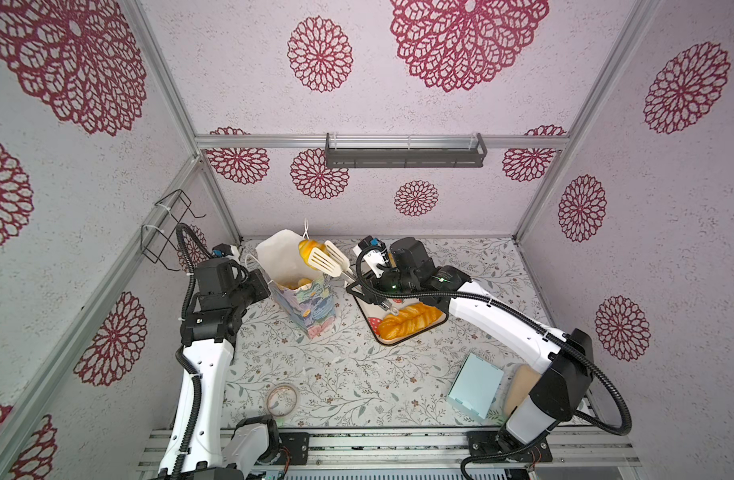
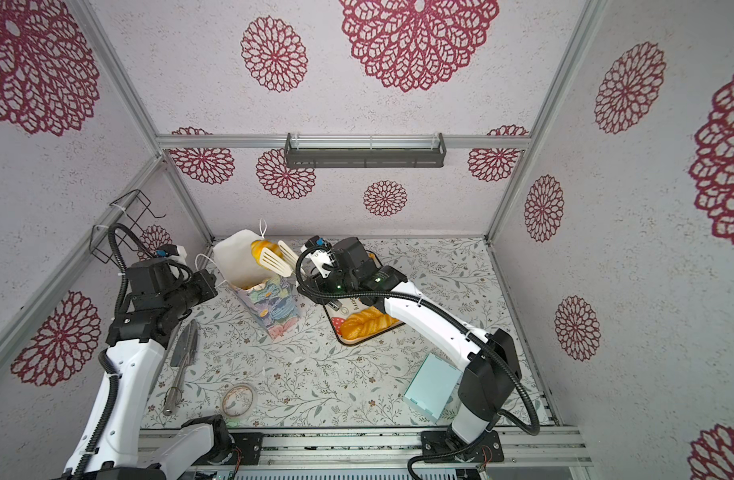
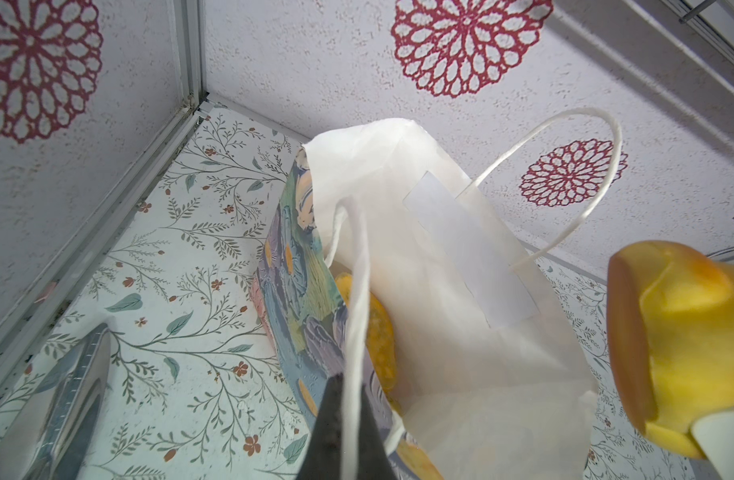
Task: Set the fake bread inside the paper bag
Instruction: 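Carry the striped roll in the tongs over the paper bag mouth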
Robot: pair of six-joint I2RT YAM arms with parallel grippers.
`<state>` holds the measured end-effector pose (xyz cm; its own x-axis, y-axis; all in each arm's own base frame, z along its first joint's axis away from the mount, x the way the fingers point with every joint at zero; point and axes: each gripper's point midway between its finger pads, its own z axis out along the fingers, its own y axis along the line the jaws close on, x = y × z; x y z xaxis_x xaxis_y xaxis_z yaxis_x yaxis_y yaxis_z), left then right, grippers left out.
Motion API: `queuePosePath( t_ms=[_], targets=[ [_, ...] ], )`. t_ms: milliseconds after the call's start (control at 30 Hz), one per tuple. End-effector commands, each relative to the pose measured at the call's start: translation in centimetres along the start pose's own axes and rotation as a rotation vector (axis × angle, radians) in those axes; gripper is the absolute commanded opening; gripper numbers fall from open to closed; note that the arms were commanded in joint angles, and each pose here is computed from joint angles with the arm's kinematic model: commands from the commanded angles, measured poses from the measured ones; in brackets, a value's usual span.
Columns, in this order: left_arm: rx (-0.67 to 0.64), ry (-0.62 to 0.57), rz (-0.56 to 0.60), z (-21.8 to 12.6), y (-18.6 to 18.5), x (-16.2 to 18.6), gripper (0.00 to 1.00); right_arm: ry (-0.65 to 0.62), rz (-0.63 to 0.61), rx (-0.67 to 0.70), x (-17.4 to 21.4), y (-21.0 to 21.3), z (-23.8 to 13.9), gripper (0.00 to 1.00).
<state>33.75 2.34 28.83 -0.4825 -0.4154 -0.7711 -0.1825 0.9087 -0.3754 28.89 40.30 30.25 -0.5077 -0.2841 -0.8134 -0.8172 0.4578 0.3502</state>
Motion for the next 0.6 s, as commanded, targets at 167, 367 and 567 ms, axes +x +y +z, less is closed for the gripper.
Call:
queuePosePath(
  t_ms=[167,367,567],
  targets=[
    [0.003,0.004,-0.010,0.3,0.2,0.2,0.00,-0.117,-0.104,-0.028,-4.2,2.9,-2.4,0.44],
    [0.005,0.001,-0.009,0.2,0.2,0.1,0.00,-0.112,-0.105,-0.023,-4.1,2.9,-2.1,0.44],
    [0.004,0.004,-0.011,0.3,0.2,0.2,0.00,-0.103,-0.103,-0.016,-4.1,2.6,-1.5,0.44]
  ],
)
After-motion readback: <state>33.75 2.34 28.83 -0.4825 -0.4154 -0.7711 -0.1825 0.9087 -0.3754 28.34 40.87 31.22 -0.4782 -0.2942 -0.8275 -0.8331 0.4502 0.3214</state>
